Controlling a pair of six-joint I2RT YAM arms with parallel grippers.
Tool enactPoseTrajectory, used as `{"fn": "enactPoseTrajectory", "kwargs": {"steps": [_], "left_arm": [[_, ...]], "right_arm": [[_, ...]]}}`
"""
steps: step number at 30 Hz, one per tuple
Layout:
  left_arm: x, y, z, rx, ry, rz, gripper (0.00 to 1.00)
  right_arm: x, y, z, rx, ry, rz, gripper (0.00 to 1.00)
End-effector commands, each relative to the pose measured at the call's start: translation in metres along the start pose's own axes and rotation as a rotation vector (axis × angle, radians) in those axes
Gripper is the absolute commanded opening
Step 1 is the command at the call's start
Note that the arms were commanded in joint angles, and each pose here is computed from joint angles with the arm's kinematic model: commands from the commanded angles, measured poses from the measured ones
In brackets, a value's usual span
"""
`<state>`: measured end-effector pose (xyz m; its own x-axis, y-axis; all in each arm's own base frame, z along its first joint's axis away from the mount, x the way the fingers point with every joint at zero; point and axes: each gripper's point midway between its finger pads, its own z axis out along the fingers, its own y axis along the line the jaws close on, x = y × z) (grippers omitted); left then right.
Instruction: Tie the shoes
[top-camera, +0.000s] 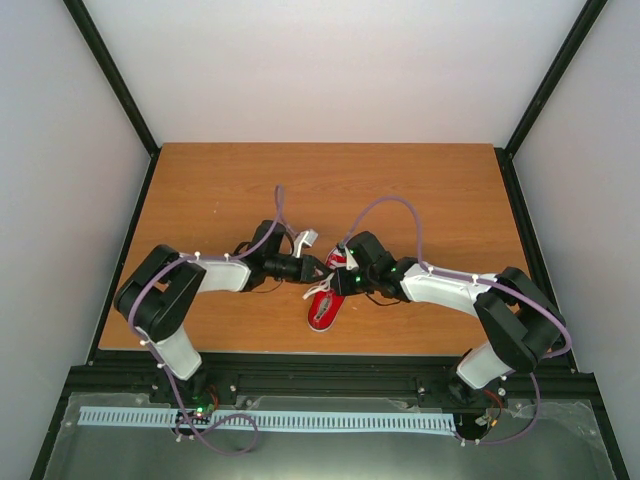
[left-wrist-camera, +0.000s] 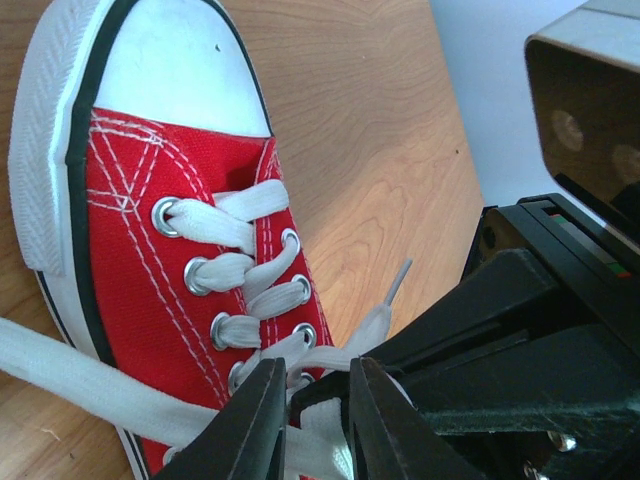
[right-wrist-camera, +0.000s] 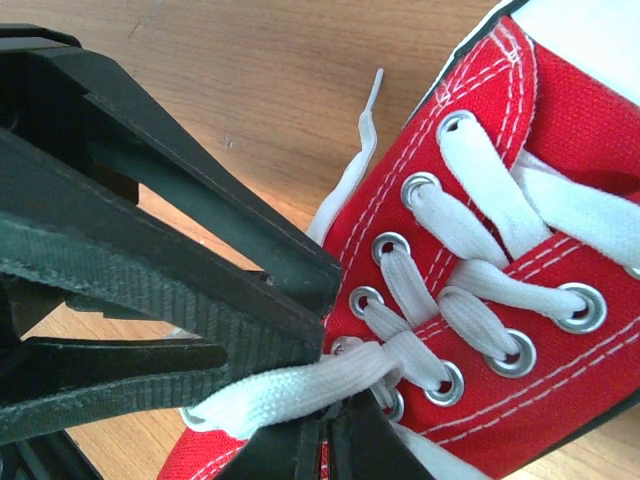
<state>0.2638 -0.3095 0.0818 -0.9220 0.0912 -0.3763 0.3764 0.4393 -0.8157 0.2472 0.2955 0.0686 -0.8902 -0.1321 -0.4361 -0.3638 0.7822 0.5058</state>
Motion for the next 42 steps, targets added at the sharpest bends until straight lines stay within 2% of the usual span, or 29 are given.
{"fn": "enactPoseTrajectory", "kwargs": {"steps": [1, 13, 24, 31, 38, 42], "left_arm": [[0.004, -0.014, 0.006, 0.079, 0.053, 0.011, 0.21], [0.013, -0.013, 0.014, 0.092, 0.107, -0.006, 0.24], [0.017, -0.024, 0.007, 0.093, 0.120, -0.003, 0.01], [0.006, -0.025, -0.002, 0.038, 0.035, -0.012, 0.01], [0.006, -0.032, -0.002, 0.073, 0.044, 0.000, 0.01], [0.007, -0.027, 0.001, 0.067, 0.056, -0.002, 0.06]], "right_arm": [[-0.010, 0.001, 0.000, 0.007, -0.045, -0.008, 0.03], [-0.015, 0.002, -0.004, 0.008, -0.078, -0.006, 0.03], [-0.022, -0.002, -0.013, 0.033, -0.141, 0.010, 0.03], [-0.022, -0.007, -0.020, 0.055, -0.164, 0.012, 0.03], [-0.020, -0.005, -0.016, 0.035, -0.151, 0.010, 0.03], [-0.020, -0.002, -0.015, 0.023, -0.150, 0.007, 0.03]]}}
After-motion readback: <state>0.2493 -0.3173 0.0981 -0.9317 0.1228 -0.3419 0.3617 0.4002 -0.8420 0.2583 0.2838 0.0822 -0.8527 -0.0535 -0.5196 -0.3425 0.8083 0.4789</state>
